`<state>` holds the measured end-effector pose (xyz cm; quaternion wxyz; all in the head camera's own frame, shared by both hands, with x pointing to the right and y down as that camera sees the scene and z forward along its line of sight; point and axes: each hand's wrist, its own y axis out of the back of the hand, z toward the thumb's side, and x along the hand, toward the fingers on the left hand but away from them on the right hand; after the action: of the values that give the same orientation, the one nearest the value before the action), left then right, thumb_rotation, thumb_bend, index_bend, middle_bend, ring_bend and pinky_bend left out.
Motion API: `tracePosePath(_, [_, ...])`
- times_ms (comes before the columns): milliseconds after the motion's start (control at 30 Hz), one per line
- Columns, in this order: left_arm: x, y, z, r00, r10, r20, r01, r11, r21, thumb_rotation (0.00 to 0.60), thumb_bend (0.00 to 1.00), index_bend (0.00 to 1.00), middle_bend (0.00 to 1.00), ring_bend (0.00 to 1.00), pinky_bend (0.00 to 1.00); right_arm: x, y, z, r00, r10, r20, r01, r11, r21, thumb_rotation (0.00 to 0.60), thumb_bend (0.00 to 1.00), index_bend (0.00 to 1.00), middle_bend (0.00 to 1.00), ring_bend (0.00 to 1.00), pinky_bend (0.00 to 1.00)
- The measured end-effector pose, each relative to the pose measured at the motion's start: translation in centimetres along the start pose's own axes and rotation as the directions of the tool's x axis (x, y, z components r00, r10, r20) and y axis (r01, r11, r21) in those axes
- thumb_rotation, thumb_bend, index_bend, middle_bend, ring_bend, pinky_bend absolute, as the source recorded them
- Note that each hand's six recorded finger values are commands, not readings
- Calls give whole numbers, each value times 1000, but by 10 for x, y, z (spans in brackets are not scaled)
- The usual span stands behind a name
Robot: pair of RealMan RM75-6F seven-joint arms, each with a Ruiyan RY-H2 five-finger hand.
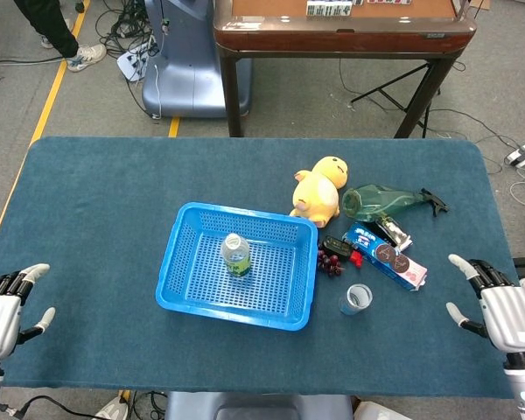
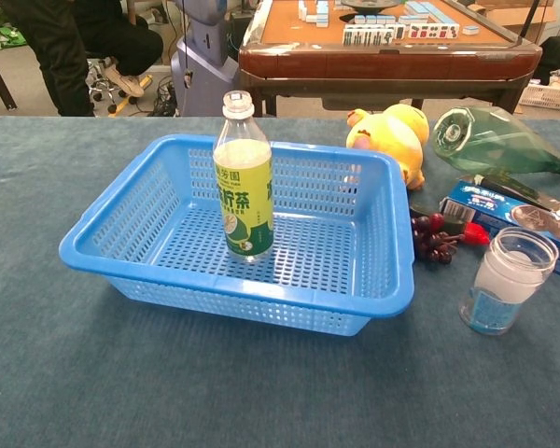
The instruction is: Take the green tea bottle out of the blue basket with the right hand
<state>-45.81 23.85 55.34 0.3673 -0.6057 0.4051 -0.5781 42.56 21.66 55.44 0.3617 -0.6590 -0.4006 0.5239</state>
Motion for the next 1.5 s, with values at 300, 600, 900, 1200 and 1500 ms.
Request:
tracePosePath(300, [-1, 3, -1, 1000, 3, -1, -3, 1000, 0, 600, 307, 236, 228, 214, 188, -33, -11, 43, 983, 94, -155, -115, 984, -134, 600, 158, 169, 256, 186, 320])
tracePosePath(600, [-5, 5, -3, 1000, 16, -1, -16, 1000, -8, 600, 307, 266, 228, 214, 188, -85, -31, 109, 911, 219, -349, -289, 943, -163, 600, 84, 47, 148, 163, 319])
tracePosePath(900, [-7, 5, -6, 1000, 19, -8, -19, 1000, -9, 600, 307, 311, 228, 214, 188, -132, -57, 175, 844, 253, -474, -430, 847, -314, 600, 12, 0, 98, 112, 303])
tracePosePath(1200, [-6, 6, -6, 1000, 20, -2, -20, 1000, -10, 600, 307, 331, 228, 214, 187, -166, -92, 222, 802, 291, -522, -516, 778, -359, 600, 12, 0, 98, 112, 303])
tracePosePath(1500, [-6, 5, -9, 1000, 17, -9, -17, 1000, -9, 600, 307, 341, 228, 214, 188, -190, -119, 265, 772, 323, -548, -573, 727, -378, 600, 11, 0, 105, 111, 303])
